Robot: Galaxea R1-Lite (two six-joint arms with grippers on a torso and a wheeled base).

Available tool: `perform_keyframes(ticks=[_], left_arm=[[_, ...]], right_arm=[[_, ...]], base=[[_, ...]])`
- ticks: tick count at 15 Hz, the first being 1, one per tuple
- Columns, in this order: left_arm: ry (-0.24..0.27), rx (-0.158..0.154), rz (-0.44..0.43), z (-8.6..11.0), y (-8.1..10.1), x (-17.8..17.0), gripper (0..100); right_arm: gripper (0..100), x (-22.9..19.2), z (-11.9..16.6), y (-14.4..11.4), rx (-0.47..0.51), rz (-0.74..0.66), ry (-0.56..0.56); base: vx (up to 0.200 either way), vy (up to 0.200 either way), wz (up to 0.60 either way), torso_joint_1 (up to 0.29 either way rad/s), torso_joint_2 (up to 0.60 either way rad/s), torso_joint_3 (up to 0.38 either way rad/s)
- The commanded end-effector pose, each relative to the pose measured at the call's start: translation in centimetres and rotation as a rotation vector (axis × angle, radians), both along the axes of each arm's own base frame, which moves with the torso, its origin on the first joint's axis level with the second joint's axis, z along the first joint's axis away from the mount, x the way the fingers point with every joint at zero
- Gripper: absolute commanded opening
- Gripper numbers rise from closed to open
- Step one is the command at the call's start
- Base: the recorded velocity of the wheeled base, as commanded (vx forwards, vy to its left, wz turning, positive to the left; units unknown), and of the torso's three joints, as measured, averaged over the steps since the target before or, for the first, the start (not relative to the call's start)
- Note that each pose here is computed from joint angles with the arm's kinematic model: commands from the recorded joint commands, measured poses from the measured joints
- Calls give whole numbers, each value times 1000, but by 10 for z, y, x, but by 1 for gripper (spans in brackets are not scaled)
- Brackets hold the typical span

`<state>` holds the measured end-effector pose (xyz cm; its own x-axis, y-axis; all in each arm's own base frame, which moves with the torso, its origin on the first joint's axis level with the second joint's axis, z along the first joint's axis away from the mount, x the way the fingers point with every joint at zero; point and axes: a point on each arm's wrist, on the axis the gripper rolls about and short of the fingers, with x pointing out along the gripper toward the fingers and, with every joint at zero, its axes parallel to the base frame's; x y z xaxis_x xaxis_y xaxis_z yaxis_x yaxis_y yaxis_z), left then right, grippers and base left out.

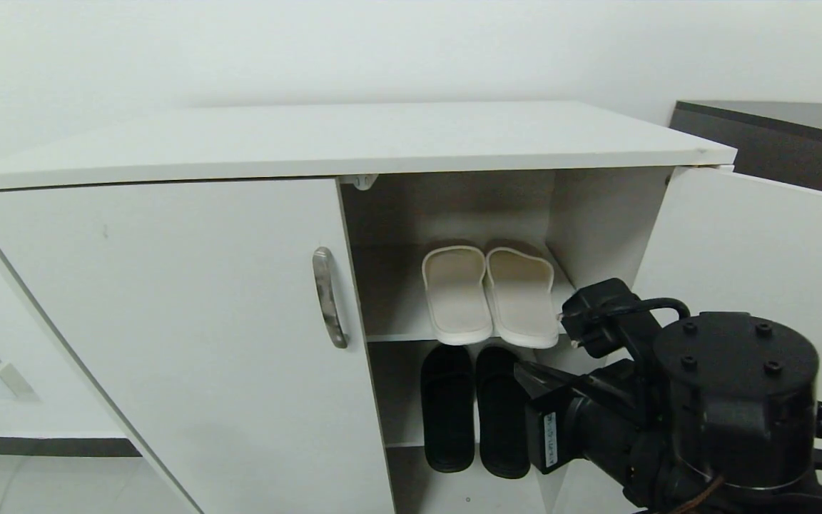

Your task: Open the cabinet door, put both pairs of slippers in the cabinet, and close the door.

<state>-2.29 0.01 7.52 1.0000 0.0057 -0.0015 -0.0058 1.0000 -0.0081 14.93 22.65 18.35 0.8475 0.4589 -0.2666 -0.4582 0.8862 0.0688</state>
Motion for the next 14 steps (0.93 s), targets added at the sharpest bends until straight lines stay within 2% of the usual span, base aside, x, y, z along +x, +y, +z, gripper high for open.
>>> perform_keyframes(ticks=[1, 5, 14], left_arm=[[2, -1, 0, 0, 0, 0, 0], [2, -1, -1, 0, 0, 0, 0], [2, -1, -1, 0, 0, 0, 0]], right_arm=[[0, 1, -6, 3, -18, 1, 11], [0, 2, -10, 3, -31, 0, 18], [0, 1, -14, -1, -44, -6, 26]], base=[[0, 0, 0, 0, 0, 0], [0, 0, 0, 0, 0, 0], [-200, 0, 0, 2, 3, 2]])
